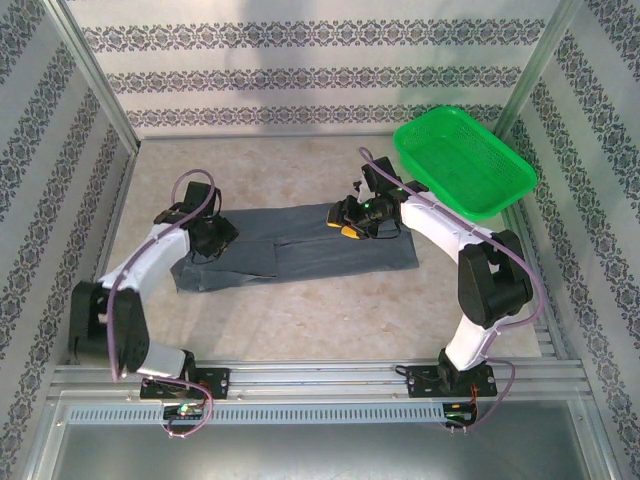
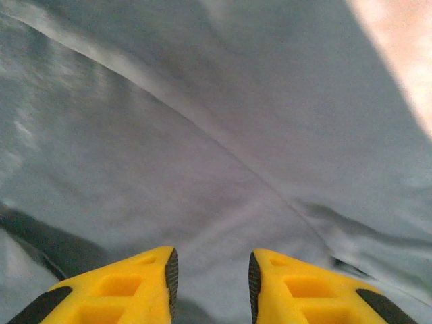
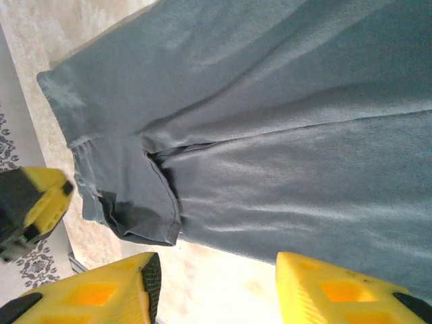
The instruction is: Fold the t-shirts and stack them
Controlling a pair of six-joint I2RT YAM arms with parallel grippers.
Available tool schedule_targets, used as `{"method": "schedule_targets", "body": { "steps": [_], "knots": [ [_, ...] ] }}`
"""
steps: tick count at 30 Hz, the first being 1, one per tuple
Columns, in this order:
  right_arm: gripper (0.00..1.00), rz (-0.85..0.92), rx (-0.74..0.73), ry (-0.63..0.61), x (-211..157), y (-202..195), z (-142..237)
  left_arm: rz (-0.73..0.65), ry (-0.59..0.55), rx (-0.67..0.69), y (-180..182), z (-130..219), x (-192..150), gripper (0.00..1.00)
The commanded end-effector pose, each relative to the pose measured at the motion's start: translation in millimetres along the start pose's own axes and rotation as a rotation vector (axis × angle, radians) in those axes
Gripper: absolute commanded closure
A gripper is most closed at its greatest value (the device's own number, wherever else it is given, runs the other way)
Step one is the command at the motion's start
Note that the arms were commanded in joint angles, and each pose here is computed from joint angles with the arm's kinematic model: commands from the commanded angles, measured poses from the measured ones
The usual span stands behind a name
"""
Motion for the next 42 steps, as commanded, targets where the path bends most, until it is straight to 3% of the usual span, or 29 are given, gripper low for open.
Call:
{"method": "schedule_targets", "body": {
  "steps": [1, 8, 19, 22, 27, 31, 35, 38, 42],
  "knots": [
    [0.51, 0.02, 0.035, -0.008, -7.5, 11.8, 10.5, -0.1, 0.027, 0.041, 5.8, -10.2, 1.5, 0.67],
    [0.51, 0.013, 0.03, -0.008, -12.0, 6.5, 12.1, -0.071, 0.111, 0.066, 41.5, -13.6, -42.3, 0.68],
    [0.51, 0.01, 0.037, -0.005, -9.5, 8.0, 6.7, 0.023, 0.237, 0.06, 82.3, 10.7, -108.9, 0.68],
    [0.51, 0.012, 0.041, -0.003, -11.2, 9.1, 5.6, 0.037, 0.24, 0.076, 89.9, 20.1, -113.9, 0.71],
    [0.51, 0.031, 0.092, 0.008, -16.9, 16.5, 1.9, 0.01, 0.083, 0.1, 77.0, 56.2, -86.0, 0.8],
    [0.52, 0.118, 0.212, -0.001, -27.2, 44.8, 2.4, 0.066, -0.024, 0.083, 71.5, 67.9, -42.3, 0.75],
    [0.51, 0.204, 0.316, -0.001, -39.5, 74.6, 2.8, 0.132, -0.095, 0.027, 75.6, 56.7, 10.5, 0.71],
    [0.51, 0.207, 0.339, 0.022, -44.5, 81.3, -3.4, 0.091, -0.106, -0.049, 71.1, 35.0, 39.8, 0.62],
    [0.5, 0.211, 0.353, 0.051, -50.0, 84.2, -8.7, 0.011, -0.112, -0.078, 72.0, 14.2, 57.2, 0.6]
  ]
}}
Point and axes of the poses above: each hand's point on the last joint's axis, 136 mm out from that joint toward the fingers, its own z axis back along the fingers, its own y axis along the line the jaws close on, x = y × z, the point moved 5 cm from there along z, back along the fingers, and after that the axes turned 1 degree about z, right-handed, at the moved point
